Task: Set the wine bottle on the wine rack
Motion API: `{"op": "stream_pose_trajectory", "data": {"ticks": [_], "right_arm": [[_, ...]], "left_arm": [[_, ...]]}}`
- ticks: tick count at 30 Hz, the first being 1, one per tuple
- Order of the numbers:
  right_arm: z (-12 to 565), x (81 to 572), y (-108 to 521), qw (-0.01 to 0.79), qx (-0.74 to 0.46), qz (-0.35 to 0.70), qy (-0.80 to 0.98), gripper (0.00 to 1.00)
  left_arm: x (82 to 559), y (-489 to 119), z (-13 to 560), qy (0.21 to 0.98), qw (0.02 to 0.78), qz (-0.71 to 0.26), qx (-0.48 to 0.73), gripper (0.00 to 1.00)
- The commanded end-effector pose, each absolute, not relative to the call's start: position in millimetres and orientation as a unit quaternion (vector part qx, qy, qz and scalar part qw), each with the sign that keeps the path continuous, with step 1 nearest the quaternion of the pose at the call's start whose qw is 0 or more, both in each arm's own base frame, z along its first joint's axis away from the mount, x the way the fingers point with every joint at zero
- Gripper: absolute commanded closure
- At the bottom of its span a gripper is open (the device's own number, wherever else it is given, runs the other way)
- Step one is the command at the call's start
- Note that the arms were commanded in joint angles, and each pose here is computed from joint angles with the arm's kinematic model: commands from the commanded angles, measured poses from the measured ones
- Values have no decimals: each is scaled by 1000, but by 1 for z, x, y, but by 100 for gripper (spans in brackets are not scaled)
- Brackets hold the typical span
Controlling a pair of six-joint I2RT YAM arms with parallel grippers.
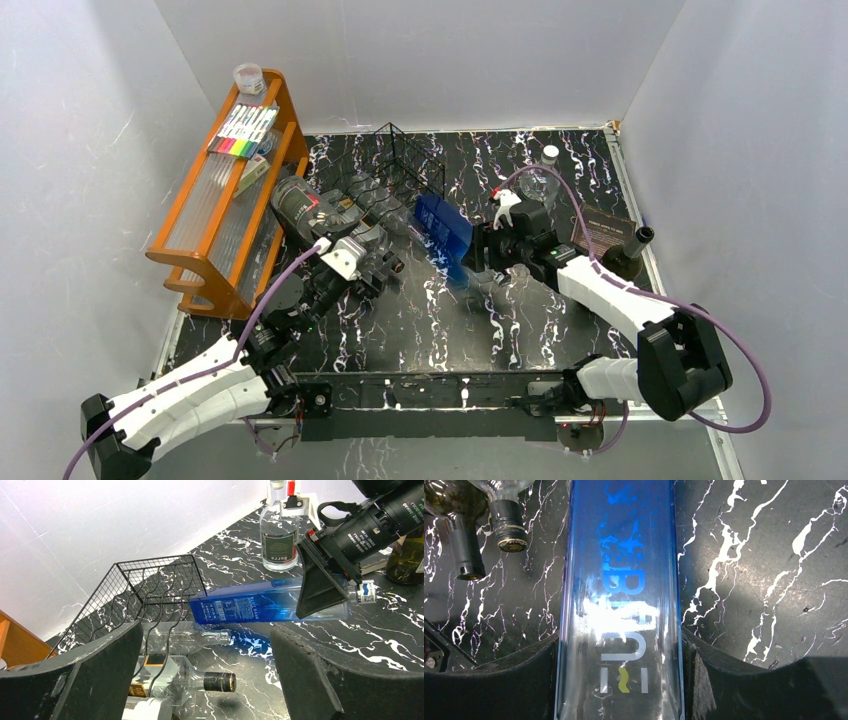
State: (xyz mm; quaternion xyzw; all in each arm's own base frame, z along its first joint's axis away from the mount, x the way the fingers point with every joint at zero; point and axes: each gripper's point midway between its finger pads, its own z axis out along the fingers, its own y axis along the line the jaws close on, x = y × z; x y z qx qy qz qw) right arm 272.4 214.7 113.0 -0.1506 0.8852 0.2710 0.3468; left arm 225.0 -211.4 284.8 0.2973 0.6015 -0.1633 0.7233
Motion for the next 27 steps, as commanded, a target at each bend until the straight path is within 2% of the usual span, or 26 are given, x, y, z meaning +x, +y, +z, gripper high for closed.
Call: {"op": "stream_pose_trajectory", "data": {"ticks": [1, 12, 16, 17, 27], "right_arm": [[230, 322, 251, 512, -172, 350, 765, 100], [233, 343, 269, 546, -178, 375, 728, 100], [236, 361, 281, 569, -182, 388, 702, 100], [236, 380, 294, 579, -188, 394, 688, 100], [219, 431, 325, 582, -210, 391, 682, 100]], "left_arm": [[223, -210, 293, 592, 732, -171, 291, 2], [224, -214, 289, 597, 726, -174, 295, 2], [224, -216, 286, 600, 722, -175, 298, 2], [225, -219, 282, 602, 717, -178, 302, 2], [226, -220, 279, 605, 715, -176, 301, 2]]}}
